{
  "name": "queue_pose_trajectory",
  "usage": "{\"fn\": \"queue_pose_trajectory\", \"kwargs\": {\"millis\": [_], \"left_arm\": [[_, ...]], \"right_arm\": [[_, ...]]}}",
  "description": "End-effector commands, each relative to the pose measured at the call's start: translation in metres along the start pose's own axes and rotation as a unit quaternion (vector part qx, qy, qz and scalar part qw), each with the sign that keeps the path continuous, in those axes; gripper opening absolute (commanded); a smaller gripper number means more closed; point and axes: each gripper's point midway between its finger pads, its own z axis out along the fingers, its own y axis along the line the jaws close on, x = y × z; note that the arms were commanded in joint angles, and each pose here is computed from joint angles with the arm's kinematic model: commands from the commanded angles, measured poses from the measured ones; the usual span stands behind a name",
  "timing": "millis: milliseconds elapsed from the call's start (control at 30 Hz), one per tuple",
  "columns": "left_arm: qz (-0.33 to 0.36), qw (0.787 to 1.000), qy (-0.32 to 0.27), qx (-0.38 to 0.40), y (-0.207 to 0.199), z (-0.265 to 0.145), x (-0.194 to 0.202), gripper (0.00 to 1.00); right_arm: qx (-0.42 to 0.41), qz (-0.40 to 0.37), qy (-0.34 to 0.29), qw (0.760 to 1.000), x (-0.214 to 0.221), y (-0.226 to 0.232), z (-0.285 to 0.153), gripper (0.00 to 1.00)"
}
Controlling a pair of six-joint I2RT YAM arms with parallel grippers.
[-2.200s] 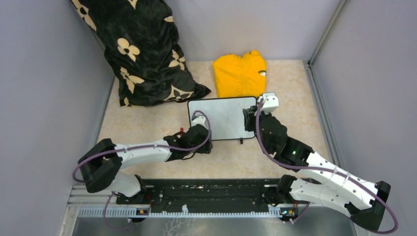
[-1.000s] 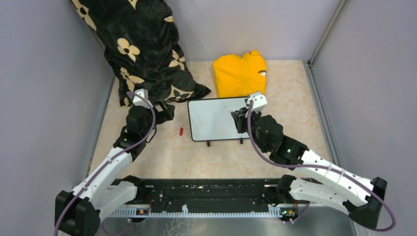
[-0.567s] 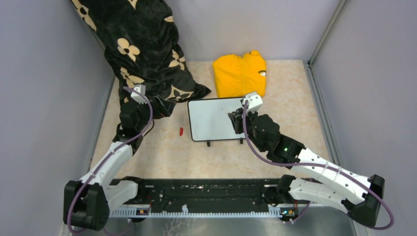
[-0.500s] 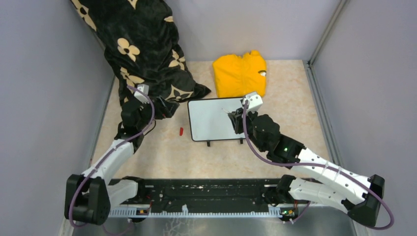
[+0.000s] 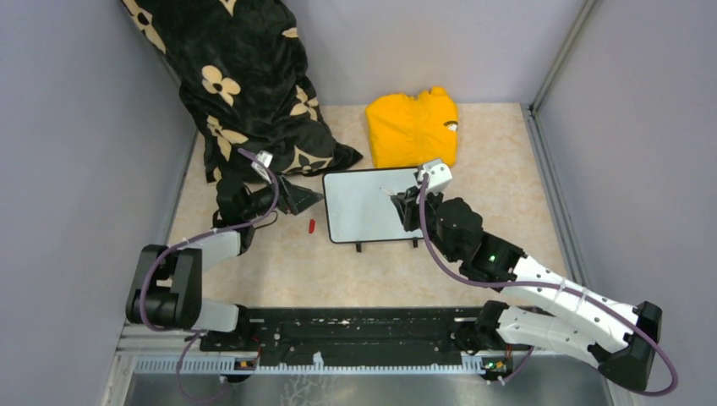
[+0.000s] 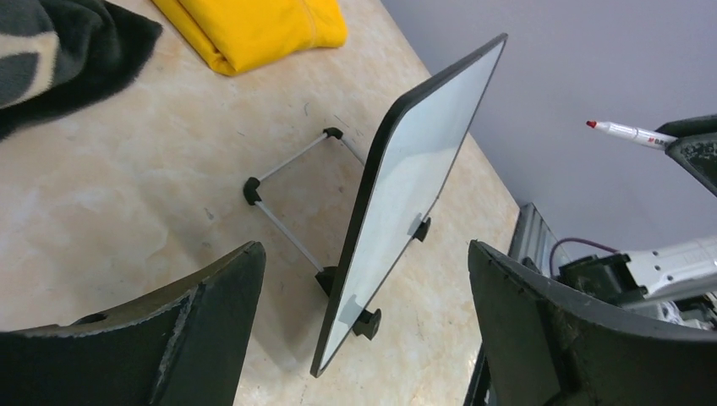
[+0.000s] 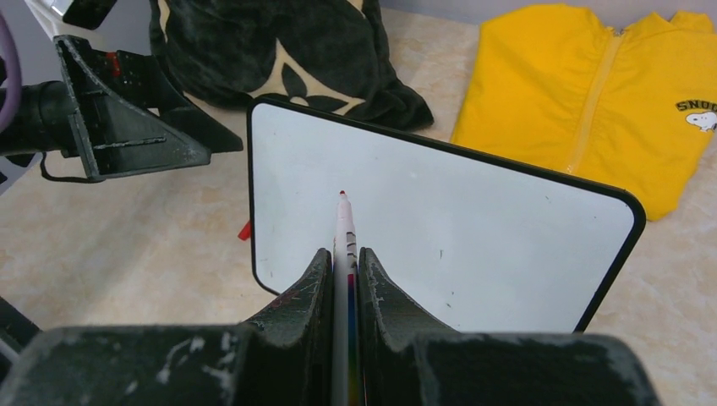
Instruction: Write a sentence on the whiteboard
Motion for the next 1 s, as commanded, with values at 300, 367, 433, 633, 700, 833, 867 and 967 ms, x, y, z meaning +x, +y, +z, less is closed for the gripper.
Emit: {"fn": "queue_pose_trajectory", "kwargs": {"millis": [300,367,433,633,700,833,867,967], "left_arm": [[0.045,0.99,0.047,0.123,-0.009,0.005,0.024,0.81],[0.051,0.989,0.045,0.134,-0.007,0.008,0.024,0.77],[0.055,0.987,0.046,0.146,-0.006,0.01,0.025,0.73],[0.05,0.983,0.045,0.172,-0.002,0.012,0.035,0.64],[0.05,0.981,0.045,0.181,-0.002,0.013,0.037,0.62],[0.064,0.976,0.047,0.202,-0.004,0.015,0.042,0.58],[0.066,0.976,0.048,0.204,-0.004,0.015,0.043,0.57],[0.081,0.972,0.045,0.215,-0.006,0.014,0.045,0.56]], "right_arm": [[-0.05,0.034,-0.038,0.997,-0.026,0.021,-0.004,0.0],[-0.053,0.035,-0.036,0.997,-0.025,0.022,-0.004,0.0],[-0.055,0.037,-0.034,0.997,-0.024,0.023,-0.003,0.0],[-0.058,0.039,-0.022,0.997,-0.019,0.025,-0.002,0.0],[-0.058,0.036,-0.02,0.998,-0.018,0.025,-0.001,0.0],[-0.057,0.029,-0.016,0.998,-0.017,0.027,0.002,0.0],[-0.057,0.027,-0.015,0.998,-0.017,0.027,0.003,0.0],[-0.055,0.025,-0.013,0.998,-0.017,0.027,0.005,0.0]]}}
